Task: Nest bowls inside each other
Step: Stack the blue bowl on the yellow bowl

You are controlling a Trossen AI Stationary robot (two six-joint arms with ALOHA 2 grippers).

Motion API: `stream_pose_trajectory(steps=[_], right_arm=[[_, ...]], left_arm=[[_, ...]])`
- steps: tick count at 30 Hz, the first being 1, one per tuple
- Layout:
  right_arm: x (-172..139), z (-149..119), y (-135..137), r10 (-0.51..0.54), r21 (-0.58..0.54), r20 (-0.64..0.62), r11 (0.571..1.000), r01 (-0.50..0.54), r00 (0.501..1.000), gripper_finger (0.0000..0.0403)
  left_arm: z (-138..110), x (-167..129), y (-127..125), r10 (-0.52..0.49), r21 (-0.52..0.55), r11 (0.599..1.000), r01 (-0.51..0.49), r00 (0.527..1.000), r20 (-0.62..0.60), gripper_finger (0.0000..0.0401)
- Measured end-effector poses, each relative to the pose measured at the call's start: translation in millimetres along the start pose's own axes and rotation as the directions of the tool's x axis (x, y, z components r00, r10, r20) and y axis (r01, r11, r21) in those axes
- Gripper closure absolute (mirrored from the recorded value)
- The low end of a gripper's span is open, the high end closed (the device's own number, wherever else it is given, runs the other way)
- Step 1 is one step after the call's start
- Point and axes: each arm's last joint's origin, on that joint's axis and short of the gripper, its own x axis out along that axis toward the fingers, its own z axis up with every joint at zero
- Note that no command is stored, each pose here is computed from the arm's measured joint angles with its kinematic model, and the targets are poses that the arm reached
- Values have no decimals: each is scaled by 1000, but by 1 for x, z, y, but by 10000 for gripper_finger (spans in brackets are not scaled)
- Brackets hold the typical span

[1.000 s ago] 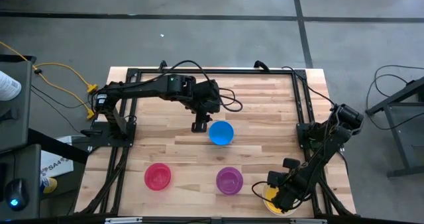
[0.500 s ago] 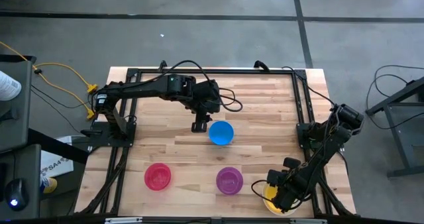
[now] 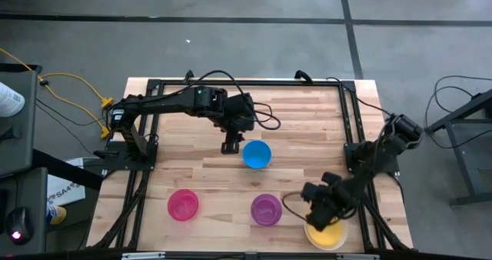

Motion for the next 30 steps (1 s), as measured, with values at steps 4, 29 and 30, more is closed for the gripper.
stream_pose_trajectory(steps=[4,29,30], right_arm=[[-8,26,-13,39,39,46,998,-41,998,289],[-5,80,-49,-103,82,202,993,89,974,289],[-5,80,-50,-112,107,197,990,92,974,289]], left_arm=[[-2,0,0,-2,-26,1000,1,1000,-22,265],[-44,81,1,-9,245,968,52,985,-174,265],[-45,84,1,-7,271,961,53,986,-166,265]])
